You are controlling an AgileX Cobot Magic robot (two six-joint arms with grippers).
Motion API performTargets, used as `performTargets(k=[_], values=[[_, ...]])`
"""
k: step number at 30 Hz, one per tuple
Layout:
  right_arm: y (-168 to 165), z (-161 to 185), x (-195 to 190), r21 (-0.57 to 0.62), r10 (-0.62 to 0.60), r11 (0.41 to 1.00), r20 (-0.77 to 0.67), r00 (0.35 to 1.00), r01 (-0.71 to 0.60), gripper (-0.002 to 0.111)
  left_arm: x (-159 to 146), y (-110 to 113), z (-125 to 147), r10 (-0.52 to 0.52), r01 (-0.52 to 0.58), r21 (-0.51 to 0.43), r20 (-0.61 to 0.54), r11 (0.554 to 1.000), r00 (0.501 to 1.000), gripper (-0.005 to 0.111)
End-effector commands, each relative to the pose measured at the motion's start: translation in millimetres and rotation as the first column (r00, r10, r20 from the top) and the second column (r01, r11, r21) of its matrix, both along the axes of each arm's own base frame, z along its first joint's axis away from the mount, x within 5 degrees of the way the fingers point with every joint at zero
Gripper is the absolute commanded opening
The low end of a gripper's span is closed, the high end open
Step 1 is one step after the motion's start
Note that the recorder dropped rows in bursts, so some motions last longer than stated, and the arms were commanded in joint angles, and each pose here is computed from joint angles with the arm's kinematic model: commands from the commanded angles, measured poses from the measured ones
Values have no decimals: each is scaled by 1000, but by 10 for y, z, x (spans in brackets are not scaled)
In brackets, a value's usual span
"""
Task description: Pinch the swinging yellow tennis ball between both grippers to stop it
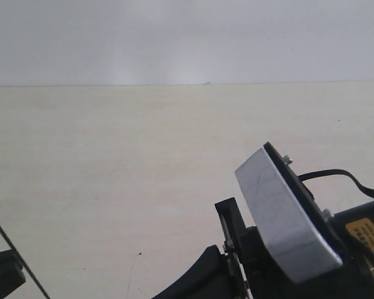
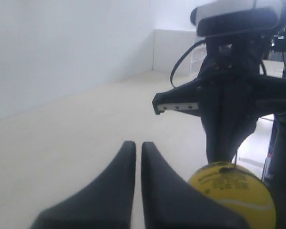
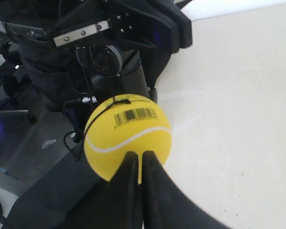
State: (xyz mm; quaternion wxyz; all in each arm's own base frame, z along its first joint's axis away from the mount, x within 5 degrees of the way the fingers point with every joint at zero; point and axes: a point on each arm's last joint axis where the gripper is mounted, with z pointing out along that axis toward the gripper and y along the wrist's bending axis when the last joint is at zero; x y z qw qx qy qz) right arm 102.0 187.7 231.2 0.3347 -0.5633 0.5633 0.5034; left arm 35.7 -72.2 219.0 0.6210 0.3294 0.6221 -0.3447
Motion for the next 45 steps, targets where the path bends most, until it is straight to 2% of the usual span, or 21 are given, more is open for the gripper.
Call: performTargets(k=[1,4,7,9,13,14,16,20,22,23,24,27,28,30,32,36,45], values=[[4,31,-3,10,8,1000,2,1000,-8,0,-153,8,-15,-57,54,-52,-47,997,997,5],[4,34,-6,13,12,1000,1,1000,-12,0,-276,-22,-126,-154,158,23,-134,987,979,5],[4,34,-6,13,12,1000,1,1000,-12,0,-367,-56,-159,-253,263,31,-188,964,949,5],[4,35,-5,15,11,1000,2,1000,-11,0,-362,-56,-172,-250,261,33,-192,965,949,5],[6,39,-4,18,9,1000,-1,1000,-9,0,-185,-22,-203,-104,116,35,-239,993,965,5],[7,42,-2,22,7,1000,1,1000,-7,0,-81,8,-214,-13,19,21,-234,1000,972,5],[8,46,1,26,3,1000,1,1000,-3,0,44,49,-209,94,-89,36,-221,995,971,5],[15,60,17,46,-12,999,16,1000,11,0,178,61,-202,155,-145,72,-173,987,973,5],[23,63,66,55,-61,997,43,997,59,0,216,41,-211,141,-128,84,-178,988,974,5],[37,66,141,65,-143,988,25,989,142,0,228,15,-212,111,-97,87,-174,991,978,5],[45,55,161,66,-158,985,17,987,156,0,229,-5,-212,85,-71,83,-177,994,981,5],[131,-51,75,75,-25,997,-41,999,28,0,169,-130,-217,-123,137,54,-209,989,970,5],[165,-101,56,55,-10,998,-47,999,13,0,178,-145,-237,-145,163,66,-219,984,965,5],[185,-157,80,-3,-25,1000,-32,999,25,0,244,-131,-308,-100,134,132,-238,982,966,5],[171,-133,81,-9,-39,999,-14,999,38,0,293,-116,-352,-57,103,165,-262,981,964,5],[133,-72,27,-11,-9,1000,13,1000,9,0,331,-89,-365,-4,53,189,-251,981,968,5],[126,-77,24,-24,-9,1000,15,1000,9,0,307,-109,-344,-45,87,176,-230,981,972,5]])
